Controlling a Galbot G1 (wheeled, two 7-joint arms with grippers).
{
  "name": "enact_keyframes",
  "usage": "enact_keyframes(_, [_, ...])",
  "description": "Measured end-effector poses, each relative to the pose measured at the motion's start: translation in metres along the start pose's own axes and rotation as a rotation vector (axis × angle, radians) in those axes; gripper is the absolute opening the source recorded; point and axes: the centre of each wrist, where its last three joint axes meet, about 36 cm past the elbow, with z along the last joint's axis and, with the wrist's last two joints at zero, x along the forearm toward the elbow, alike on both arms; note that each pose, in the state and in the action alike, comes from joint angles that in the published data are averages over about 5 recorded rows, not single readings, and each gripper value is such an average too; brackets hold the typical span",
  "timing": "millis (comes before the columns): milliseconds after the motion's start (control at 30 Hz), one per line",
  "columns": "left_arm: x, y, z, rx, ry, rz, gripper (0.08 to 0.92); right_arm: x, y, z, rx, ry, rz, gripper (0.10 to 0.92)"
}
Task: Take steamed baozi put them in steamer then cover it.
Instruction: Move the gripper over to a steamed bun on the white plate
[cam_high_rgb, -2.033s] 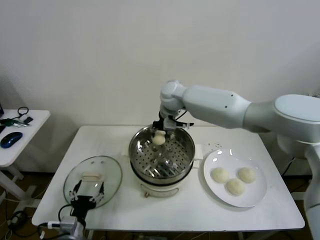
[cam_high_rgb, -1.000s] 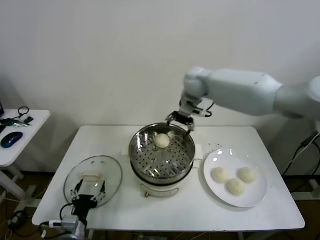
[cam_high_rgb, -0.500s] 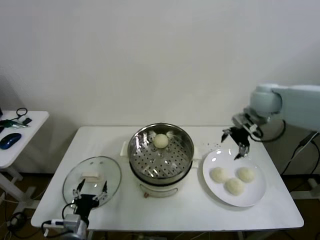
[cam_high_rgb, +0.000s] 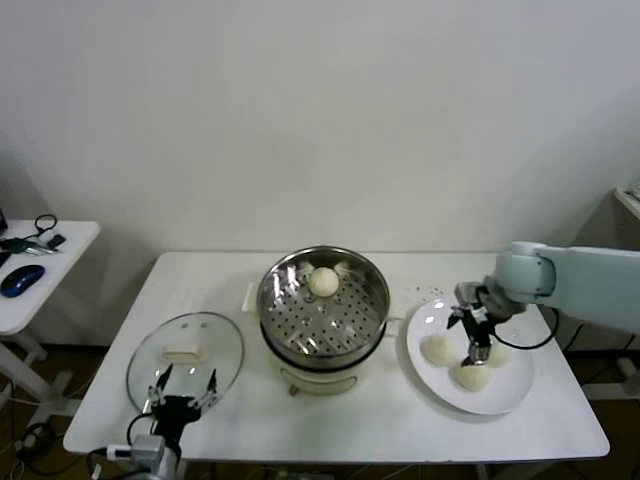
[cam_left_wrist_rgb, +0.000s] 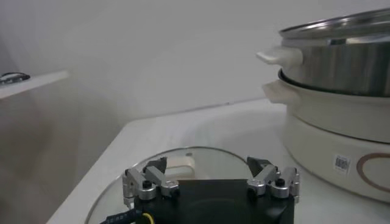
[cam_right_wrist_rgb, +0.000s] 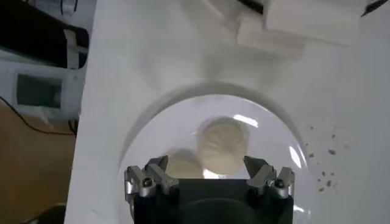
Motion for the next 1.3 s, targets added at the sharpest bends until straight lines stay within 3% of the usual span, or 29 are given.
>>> enact_keyframes(700, [0.0,0.0,0.006,-0.017,0.009,-0.004,0.823,-0.051,-0.018,0.0,-0.088,0.009,0.038,0.816])
enact_keyframes(967, [-0.002,0.0,0.006,-0.02,0.012,-0.006,0.823,-0.056,-0.019,0.002,-0.1,-0.002,0.027,0.649])
enact_keyframes(1300, [-0.002,0.001,0.006,-0.025,0.017,-0.009,0.823,-0.051,-0.022,0.004,-0.094,-0.022,0.012,0.595])
